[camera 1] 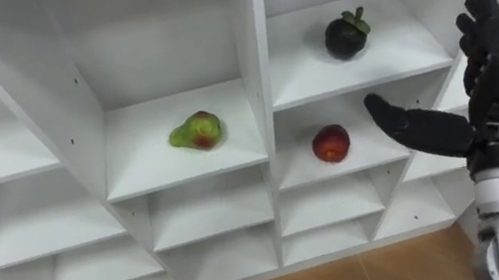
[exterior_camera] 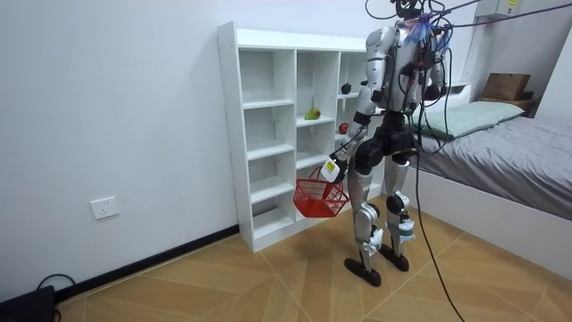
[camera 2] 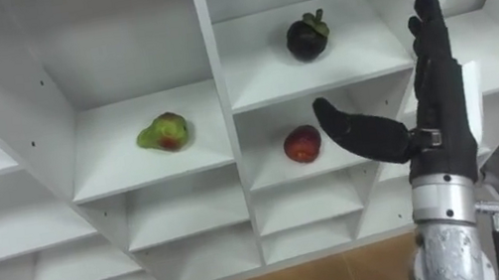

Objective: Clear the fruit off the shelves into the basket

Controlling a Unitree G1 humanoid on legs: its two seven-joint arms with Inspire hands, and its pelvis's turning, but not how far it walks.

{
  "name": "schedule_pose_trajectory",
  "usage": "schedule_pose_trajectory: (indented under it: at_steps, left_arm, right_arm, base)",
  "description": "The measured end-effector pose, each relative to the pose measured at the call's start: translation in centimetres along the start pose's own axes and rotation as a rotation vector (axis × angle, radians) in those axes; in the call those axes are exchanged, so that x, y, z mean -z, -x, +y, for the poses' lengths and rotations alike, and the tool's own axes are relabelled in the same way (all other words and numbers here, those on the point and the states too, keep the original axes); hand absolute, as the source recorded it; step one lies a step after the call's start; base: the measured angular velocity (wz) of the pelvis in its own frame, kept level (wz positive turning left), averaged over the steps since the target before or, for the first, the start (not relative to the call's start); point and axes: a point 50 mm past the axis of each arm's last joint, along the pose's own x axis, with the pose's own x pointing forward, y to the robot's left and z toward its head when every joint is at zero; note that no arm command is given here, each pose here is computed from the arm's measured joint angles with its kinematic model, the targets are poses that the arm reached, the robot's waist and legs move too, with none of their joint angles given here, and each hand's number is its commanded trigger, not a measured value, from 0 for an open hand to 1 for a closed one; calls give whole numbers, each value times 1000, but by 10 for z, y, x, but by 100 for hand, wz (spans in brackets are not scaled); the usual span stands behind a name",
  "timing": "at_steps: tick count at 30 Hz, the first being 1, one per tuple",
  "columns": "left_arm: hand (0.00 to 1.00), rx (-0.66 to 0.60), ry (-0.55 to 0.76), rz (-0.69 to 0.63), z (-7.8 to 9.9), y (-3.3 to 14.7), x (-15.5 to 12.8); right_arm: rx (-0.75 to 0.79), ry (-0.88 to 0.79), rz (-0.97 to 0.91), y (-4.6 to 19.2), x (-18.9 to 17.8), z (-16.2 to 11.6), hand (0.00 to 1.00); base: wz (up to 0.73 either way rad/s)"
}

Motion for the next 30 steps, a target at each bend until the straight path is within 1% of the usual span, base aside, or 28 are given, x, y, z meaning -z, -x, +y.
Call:
schedule_pose_trajectory:
  at_steps: [5,12,16,24,30]
  left_arm:
    - [100,11,-5,-5,2,0,-2]
    - [100,-3,5,-10,6,-1,-4]
    - [100,-17,3,-9,9,-1,-4]
    - [100,-29,4,4,10,-1,-3]
    - [100,-37,15,23,11,0,-1]
  right_arm:
    - [-17,68,-49,-6,-5,-1,0]
    - [-37,102,-114,-19,-12,3,0]
    - [-37,112,-117,-31,-9,5,0]
    - [-41,133,-111,-36,-5,4,0]
    - [1,153,-119,-49,-6,-3,0]
  base:
    - [0]
    - [2]
    - [10]
    - [6]
    - [0]
